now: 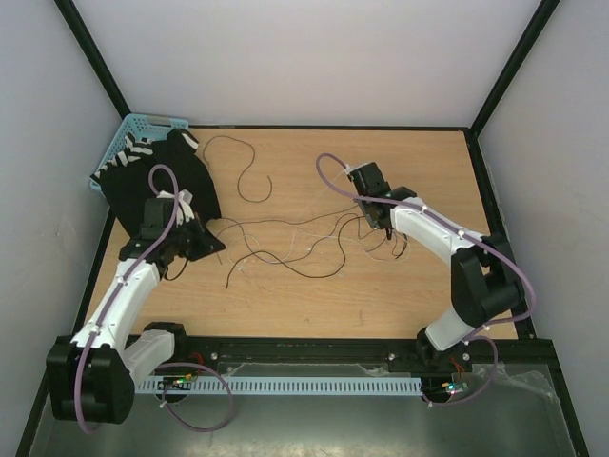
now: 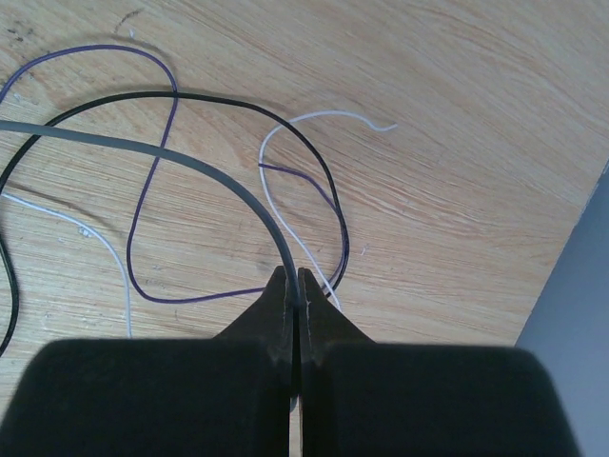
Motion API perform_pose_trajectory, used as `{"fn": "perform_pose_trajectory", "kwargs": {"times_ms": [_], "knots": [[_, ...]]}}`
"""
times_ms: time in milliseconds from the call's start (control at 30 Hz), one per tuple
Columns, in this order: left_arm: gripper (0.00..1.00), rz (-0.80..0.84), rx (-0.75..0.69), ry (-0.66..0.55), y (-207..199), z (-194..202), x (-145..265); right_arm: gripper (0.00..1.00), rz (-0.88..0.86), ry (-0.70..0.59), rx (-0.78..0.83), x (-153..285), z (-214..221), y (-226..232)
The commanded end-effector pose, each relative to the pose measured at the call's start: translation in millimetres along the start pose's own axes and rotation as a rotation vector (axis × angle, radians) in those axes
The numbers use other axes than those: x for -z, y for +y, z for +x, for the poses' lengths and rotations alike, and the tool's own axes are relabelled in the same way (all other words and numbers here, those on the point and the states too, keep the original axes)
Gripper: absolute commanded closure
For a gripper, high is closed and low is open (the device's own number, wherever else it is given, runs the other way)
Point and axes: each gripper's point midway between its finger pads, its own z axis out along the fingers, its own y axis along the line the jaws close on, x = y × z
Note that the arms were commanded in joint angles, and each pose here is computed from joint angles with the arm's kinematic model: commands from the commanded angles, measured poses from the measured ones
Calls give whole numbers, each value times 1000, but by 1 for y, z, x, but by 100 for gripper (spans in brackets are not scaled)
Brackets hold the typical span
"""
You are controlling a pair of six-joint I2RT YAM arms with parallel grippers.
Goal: Zip-tie the wires
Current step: Straighten the cable at the center of the board.
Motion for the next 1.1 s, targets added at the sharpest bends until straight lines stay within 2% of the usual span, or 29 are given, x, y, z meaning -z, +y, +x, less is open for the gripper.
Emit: {"fn": "perform_pose_trajectory", "kwargs": {"times_ms": [0,333,1067], "knots": [[100,-70,20,-14,19,5,-6,100,12,33,6,-5,-2,1],[100,-134,51,10,46,26,-19,100,-7,72,-41,-28,13,19],[100,-165,110,87,66,57,-45,100,-58,185,-21,-54,54,44]]}}
